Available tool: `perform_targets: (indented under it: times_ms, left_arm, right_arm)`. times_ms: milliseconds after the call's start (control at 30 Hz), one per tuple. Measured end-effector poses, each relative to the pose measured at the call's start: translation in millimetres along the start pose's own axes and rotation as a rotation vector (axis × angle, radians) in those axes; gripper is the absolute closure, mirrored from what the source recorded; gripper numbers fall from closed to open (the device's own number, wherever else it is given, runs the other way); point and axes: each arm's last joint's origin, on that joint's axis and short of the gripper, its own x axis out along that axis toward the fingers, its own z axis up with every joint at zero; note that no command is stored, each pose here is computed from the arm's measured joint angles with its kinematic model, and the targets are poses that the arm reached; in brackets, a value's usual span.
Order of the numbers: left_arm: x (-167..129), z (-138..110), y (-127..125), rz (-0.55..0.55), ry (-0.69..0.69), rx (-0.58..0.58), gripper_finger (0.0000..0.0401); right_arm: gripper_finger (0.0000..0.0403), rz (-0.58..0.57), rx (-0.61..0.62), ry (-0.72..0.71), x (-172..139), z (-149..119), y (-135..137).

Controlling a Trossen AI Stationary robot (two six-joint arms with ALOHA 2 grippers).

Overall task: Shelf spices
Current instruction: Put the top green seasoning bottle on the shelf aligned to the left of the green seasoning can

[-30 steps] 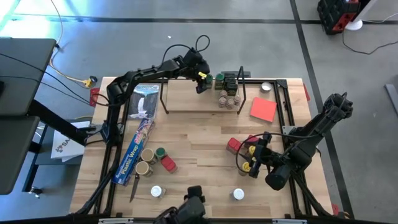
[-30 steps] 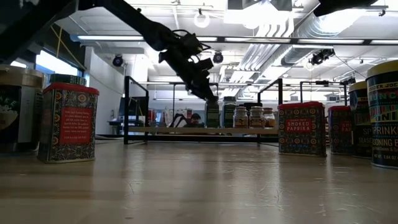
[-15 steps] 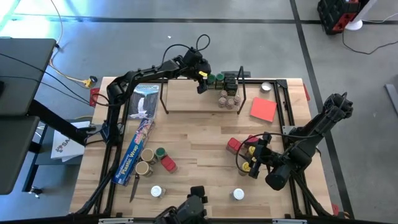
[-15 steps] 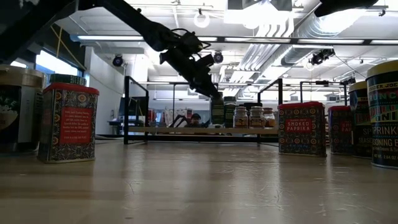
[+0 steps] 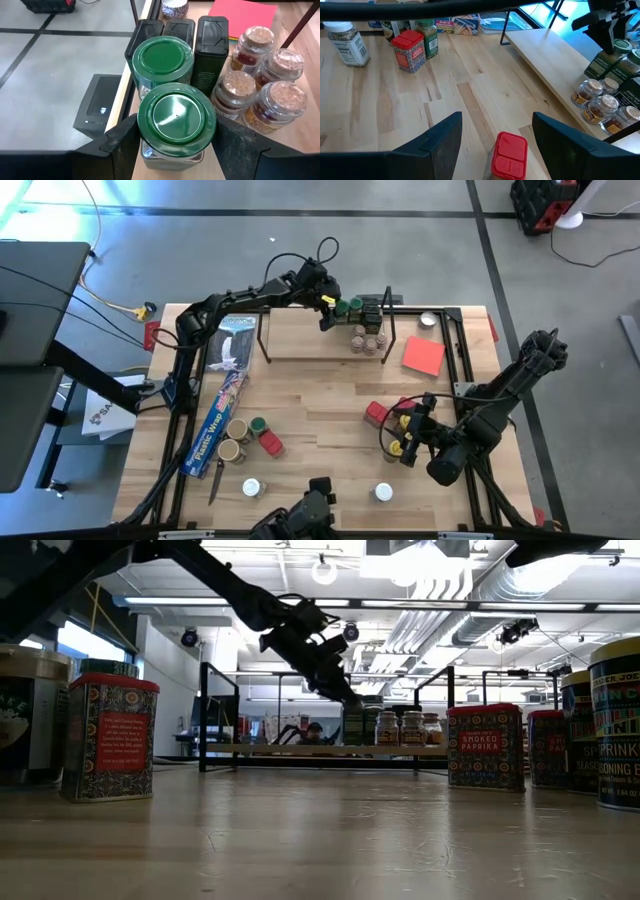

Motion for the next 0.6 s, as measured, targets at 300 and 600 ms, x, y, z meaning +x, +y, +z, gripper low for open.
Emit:
perform_targets:
  times_ms: [300,600]
  left_arm:
    - [-0.9,-1.7,2.3,-0.004,0.005,-0.013,0.0180]
    - [-1.2,-3.4,4.9,-0.003,0.006,-0.013,0.0137]
  right_arm:
    - [0.0167,0.001,0.007,0.001,0.0,0.0,0.0]
    - [0.0167,0.002,0.008,0.002,0.0,-0.1,0.1]
